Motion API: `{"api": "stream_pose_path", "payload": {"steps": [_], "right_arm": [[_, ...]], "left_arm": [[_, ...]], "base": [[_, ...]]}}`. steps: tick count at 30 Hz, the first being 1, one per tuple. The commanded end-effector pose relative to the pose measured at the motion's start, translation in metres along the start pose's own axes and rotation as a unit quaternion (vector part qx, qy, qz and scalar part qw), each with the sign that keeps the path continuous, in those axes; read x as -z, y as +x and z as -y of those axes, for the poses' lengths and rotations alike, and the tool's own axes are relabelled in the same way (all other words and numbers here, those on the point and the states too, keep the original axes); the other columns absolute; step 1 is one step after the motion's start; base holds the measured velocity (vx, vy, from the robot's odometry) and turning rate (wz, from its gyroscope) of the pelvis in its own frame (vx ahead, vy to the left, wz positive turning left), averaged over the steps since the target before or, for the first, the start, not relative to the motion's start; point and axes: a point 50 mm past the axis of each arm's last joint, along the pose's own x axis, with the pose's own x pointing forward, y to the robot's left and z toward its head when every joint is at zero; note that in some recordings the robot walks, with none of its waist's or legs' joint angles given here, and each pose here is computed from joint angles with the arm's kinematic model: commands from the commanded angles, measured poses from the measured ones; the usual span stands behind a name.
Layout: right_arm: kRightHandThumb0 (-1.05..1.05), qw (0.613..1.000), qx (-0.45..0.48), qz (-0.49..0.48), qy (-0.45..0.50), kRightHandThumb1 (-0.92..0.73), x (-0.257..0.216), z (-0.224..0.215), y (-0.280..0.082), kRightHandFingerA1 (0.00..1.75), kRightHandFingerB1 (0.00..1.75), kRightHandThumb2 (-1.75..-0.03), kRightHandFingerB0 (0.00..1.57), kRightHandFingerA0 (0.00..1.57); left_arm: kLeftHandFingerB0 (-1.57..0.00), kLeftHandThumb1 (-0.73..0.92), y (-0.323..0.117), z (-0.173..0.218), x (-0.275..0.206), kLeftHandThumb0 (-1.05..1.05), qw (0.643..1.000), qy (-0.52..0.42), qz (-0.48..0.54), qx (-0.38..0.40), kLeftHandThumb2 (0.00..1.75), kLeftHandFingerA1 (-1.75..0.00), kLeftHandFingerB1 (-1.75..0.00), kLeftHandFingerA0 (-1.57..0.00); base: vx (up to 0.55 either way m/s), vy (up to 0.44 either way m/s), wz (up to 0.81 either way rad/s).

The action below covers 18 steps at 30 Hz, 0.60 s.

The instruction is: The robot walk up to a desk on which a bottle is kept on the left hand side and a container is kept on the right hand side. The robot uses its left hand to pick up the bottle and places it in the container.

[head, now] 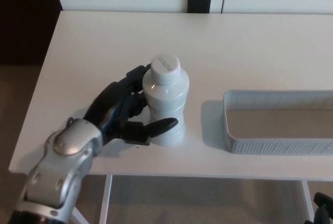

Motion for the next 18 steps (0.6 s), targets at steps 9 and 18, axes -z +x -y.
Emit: {"api": "stream_pose_path", "payload": {"steps": [9,18], "right_arm": [[-1.05,1.000,-0.016,-0.005,-0.011,-0.05,-0.008,-0.006,-0.004,0.00,0.00,-1.63,0.00,0.00],[1.04,1.000,0.020,0.015,0.015,-0.86,-0.006,-0.003,0.002,0.09,0.00,-1.75,0.00,0.00]], "left_arm": [[0.00,0.52,0.023,0.022,0.005,-0.57,0.997,0.063,-0.040,-0.010,0.58,-0.19,-0.06,0.00],[0.00,0.50,0.032,0.034,0.017,-0.47,0.997,0.030,-0.058,-0.037,0.56,-0.32,-0.17,-0.18]], "base": [[0.00,0.000,0.00],[0.00,0.000,0.00]]}}
